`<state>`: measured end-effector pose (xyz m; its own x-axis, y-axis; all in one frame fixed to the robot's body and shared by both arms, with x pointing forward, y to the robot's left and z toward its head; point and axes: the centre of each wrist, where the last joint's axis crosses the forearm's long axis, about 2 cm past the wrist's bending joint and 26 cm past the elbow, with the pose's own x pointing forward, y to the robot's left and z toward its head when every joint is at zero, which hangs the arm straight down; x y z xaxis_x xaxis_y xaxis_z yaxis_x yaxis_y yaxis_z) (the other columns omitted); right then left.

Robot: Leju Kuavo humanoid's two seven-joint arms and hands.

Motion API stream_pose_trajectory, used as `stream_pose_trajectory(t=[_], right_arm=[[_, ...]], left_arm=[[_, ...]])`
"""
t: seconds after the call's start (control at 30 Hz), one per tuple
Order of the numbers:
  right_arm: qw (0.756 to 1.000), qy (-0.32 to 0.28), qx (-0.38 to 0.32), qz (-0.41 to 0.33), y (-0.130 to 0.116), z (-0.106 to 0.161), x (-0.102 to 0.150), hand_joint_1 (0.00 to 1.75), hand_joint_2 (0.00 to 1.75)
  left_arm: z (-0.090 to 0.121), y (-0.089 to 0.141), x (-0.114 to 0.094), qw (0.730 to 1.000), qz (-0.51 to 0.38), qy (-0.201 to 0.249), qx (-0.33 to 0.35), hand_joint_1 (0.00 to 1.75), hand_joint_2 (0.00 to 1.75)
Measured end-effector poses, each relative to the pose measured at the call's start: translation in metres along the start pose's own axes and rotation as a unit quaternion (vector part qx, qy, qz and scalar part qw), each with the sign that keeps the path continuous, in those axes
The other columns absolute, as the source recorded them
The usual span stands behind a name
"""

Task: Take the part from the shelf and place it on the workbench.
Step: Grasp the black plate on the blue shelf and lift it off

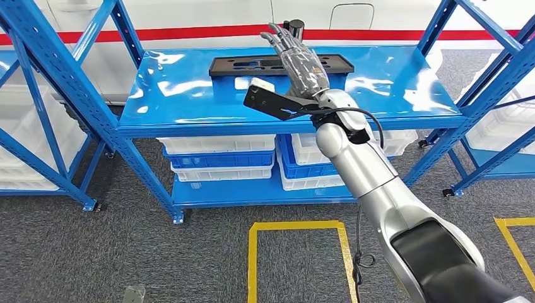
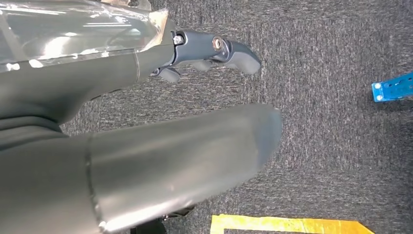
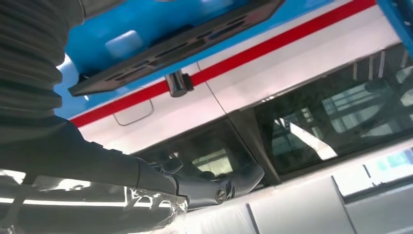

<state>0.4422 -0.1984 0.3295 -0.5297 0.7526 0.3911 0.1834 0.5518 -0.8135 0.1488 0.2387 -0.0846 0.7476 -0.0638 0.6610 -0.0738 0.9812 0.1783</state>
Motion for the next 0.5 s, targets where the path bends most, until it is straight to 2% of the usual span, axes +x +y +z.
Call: stream_pose_trajectory(t=[0.5], right_arm=[[1.0,0.005,0.009,0.003,0.0088,-0.0013,-0.0008,0.0,1.75]], left_arm=[[-0.0015,0.0044,0.0,1.0,-0.005,0.001,-0.002,0.0,0.0]])
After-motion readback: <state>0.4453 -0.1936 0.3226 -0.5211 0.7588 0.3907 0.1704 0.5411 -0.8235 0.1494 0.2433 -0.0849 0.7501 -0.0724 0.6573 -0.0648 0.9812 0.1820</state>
